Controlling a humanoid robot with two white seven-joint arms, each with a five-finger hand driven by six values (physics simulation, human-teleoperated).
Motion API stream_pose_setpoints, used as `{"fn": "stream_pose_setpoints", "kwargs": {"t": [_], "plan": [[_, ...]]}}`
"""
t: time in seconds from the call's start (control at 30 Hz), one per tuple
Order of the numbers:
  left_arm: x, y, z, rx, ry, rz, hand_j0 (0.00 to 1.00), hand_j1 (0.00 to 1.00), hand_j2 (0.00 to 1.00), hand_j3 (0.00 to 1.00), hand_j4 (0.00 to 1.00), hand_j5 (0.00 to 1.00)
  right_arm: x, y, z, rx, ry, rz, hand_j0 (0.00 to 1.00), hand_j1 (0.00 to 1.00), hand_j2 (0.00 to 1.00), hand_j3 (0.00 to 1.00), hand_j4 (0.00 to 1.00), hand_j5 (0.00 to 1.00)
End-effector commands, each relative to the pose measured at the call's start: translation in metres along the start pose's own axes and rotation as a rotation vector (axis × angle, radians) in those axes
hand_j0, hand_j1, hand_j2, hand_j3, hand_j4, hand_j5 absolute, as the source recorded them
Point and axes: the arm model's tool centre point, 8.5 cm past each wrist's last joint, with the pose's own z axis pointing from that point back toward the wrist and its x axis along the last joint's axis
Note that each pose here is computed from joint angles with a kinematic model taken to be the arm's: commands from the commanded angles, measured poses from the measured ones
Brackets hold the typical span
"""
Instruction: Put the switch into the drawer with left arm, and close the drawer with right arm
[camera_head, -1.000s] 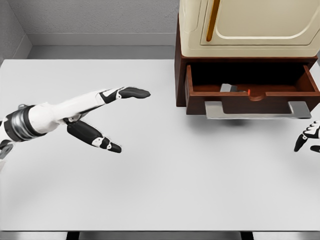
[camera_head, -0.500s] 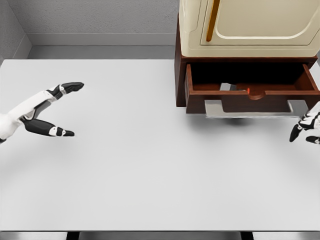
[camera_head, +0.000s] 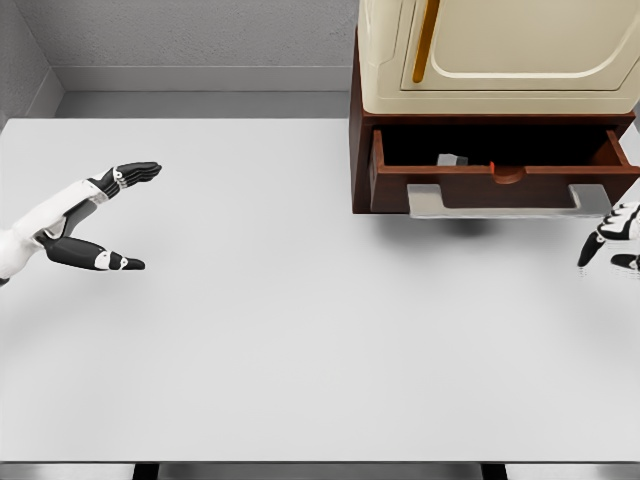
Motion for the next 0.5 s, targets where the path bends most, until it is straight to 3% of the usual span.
{"fn": "stream_pose_setpoints", "kwargs": {"t": [0.0,0.47], "plan": [[0.0004,0.0010,0.0003,0.005,-0.003,0.006,1.00,1.00,1.00,1.00,1.00,1.00,0.0011,0.0196,-0.0102,0.043,-0.024,-0.044,0.54,0.54,0.54,0.54,0.54,0.54],[0.0000,0.0010,0.0006,0.005,-0.001,0.006,1.00,1.00,1.00,1.00,1.00,1.00,-0.0039,0.0188,-0.0107,0.041,-0.013,-0.045,0.54,0.54,0.54,0.54,0.54,0.54]]}}
